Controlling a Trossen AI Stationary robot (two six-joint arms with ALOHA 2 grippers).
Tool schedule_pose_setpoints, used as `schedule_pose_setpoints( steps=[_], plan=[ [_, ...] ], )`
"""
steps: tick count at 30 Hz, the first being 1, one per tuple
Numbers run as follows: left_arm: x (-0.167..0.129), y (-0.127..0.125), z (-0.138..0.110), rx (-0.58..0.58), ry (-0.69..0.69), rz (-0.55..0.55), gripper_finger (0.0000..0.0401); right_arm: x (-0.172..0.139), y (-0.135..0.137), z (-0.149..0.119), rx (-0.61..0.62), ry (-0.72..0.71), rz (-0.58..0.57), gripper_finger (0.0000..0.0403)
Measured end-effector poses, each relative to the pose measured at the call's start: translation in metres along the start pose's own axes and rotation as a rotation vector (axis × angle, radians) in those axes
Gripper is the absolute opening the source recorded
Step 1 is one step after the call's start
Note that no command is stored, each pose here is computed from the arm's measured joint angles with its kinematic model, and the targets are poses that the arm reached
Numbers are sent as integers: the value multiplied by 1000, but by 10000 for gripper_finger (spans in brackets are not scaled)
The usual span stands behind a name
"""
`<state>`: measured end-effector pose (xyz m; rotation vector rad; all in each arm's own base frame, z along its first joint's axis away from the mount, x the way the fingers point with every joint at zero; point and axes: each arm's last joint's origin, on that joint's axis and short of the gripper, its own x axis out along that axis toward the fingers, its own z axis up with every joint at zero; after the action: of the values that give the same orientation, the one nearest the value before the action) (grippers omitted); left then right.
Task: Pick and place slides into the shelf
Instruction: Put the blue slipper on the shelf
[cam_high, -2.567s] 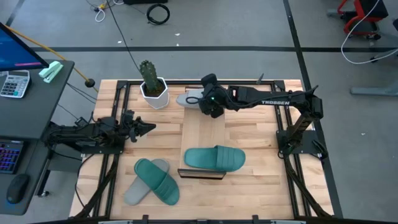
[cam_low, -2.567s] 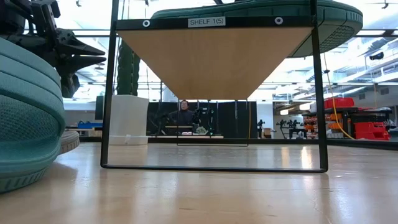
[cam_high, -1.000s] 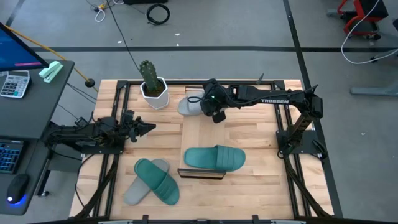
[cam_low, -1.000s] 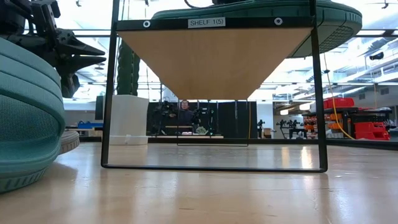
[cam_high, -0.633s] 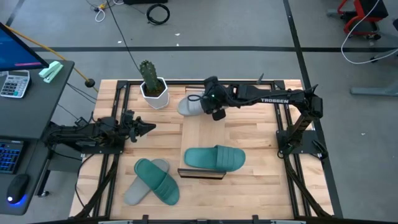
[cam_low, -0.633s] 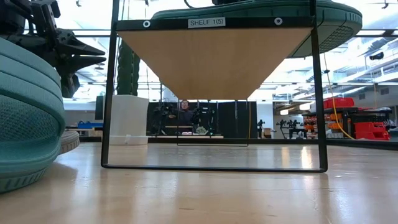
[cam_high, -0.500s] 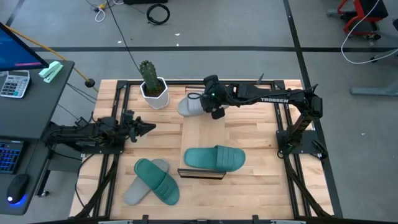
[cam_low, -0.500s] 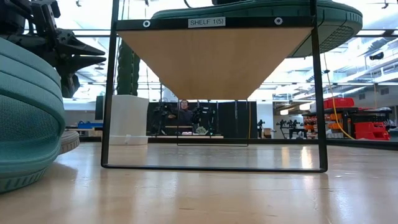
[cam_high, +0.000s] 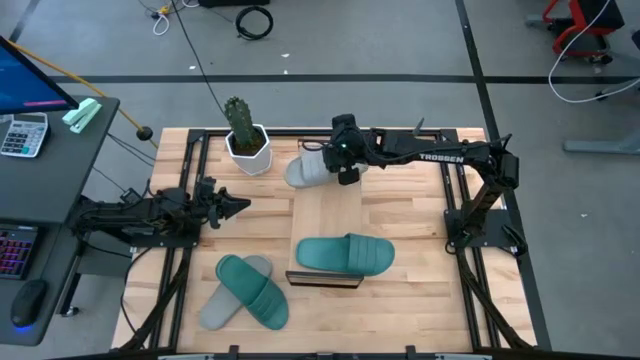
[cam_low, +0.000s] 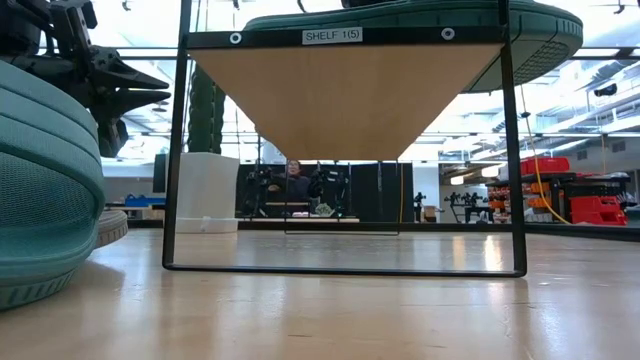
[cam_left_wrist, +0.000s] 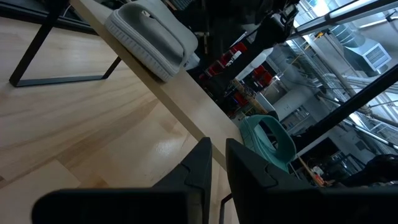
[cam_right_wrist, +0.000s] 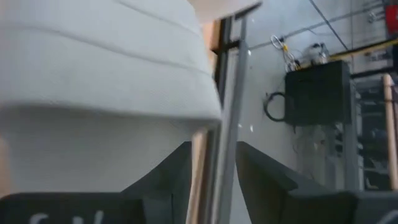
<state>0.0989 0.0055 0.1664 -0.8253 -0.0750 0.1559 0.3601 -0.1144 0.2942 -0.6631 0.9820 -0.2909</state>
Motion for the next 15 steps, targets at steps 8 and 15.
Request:
schedule_pose_setpoints(
  steps=[8,15],
  plan=[
    [0,0,0,0,0,0,52,-10,-13,-9,3,66,-91,130],
    [0,-1,-2,-74,56,-49,52,-57,-33,-17,123,21,-182,130]
  ],
)
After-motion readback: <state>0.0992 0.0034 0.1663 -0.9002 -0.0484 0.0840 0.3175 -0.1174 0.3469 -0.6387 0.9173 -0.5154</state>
